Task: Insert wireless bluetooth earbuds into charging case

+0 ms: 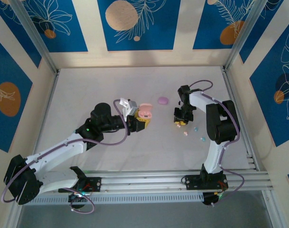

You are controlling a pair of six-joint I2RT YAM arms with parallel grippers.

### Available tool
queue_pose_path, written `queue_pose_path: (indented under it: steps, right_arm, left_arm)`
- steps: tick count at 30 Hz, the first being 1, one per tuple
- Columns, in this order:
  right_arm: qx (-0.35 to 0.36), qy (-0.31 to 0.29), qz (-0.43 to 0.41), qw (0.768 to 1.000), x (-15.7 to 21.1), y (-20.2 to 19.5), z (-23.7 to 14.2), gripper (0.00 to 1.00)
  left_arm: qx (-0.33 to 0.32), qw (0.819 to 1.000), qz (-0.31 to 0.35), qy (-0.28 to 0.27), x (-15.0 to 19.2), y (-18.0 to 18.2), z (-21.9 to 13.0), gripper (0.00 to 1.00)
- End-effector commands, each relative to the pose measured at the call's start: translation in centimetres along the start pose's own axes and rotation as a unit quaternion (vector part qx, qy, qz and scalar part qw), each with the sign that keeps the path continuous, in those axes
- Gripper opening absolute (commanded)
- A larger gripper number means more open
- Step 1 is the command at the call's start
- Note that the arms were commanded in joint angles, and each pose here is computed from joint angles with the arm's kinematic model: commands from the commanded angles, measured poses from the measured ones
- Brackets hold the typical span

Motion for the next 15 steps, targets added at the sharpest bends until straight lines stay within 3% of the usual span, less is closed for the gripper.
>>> queue_pose_path:
  steps: [1, 15]
  right_arm:
    - [0.012, 0.009, -0.011, 1.000, 0.26, 0.26, -0.18, 0.27]
    - [0.018, 0.003, -0.015, 1.000, 0.47, 0.38, -0.50, 0.21]
  left_arm:
    - [0.002, 1.000, 0.015, -0.019, -0.95, -0.37, -0.18, 0.26]
    - [0.003, 1.000, 0.014, -0.019, -1.04, -0.33, -0.07, 0.26]
Point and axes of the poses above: each hand's point on the last joint's axis, 136 mm out from that joint toward the fingers, its own z axis out along the fingers, its own y axis along the line the jaws close on, x = y × z, the point moved 8 cm from there along -z, back along the fingers, and after that the axes turned 13 degrees about z, right-handed, at the moved point
